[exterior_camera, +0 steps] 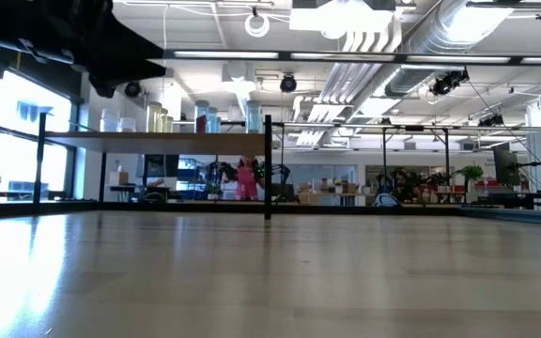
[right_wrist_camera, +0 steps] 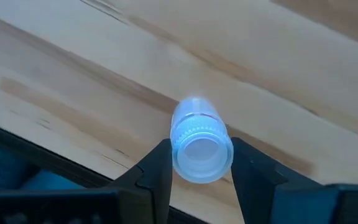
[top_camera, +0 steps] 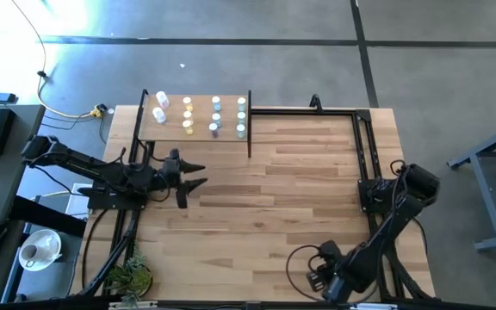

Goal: Pick and place medicine bottles onto shelf by color
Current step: Put the white pill bottle on the shelf aligned with the other white pill bottles

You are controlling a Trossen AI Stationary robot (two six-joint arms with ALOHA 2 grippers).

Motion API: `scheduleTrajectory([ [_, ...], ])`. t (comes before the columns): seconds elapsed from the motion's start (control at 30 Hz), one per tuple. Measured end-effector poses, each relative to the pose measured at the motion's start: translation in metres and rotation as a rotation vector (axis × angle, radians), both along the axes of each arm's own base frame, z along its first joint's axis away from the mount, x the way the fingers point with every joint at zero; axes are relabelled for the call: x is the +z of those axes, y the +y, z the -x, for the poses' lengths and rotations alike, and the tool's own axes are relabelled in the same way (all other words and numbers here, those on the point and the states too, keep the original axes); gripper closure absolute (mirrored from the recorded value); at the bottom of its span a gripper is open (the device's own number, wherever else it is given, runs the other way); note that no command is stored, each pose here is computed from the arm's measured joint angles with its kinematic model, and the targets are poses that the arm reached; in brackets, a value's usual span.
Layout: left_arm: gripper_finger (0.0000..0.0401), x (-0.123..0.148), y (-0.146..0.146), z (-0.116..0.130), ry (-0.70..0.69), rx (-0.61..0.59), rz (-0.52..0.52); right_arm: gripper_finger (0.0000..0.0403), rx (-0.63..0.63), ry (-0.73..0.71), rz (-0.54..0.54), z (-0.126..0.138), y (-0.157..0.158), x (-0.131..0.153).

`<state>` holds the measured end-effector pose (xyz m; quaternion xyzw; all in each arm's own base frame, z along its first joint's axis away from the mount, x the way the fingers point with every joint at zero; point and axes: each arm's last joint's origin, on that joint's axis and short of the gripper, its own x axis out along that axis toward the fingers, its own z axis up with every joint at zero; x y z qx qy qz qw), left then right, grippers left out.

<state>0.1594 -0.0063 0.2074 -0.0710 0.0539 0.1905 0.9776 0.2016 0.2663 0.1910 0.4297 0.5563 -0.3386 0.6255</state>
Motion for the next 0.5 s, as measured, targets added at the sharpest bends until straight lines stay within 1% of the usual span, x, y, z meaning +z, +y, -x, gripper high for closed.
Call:
scheduleTrajectory([
  [0.3, 0.0208, -0.004, -0.015, 0.002, 0.021, -0.066, 0.065, 0.0279, 0.155, -0.131, 0.025, -0.045, -0.027, 0.002],
  [0.5, 0.0208, -0.011, -0.025, 0.004, 0.086, -0.111, 0.055, 0.0279, 0.273, -0.215, 0.045, -0.079, -0.053, 0.004],
])
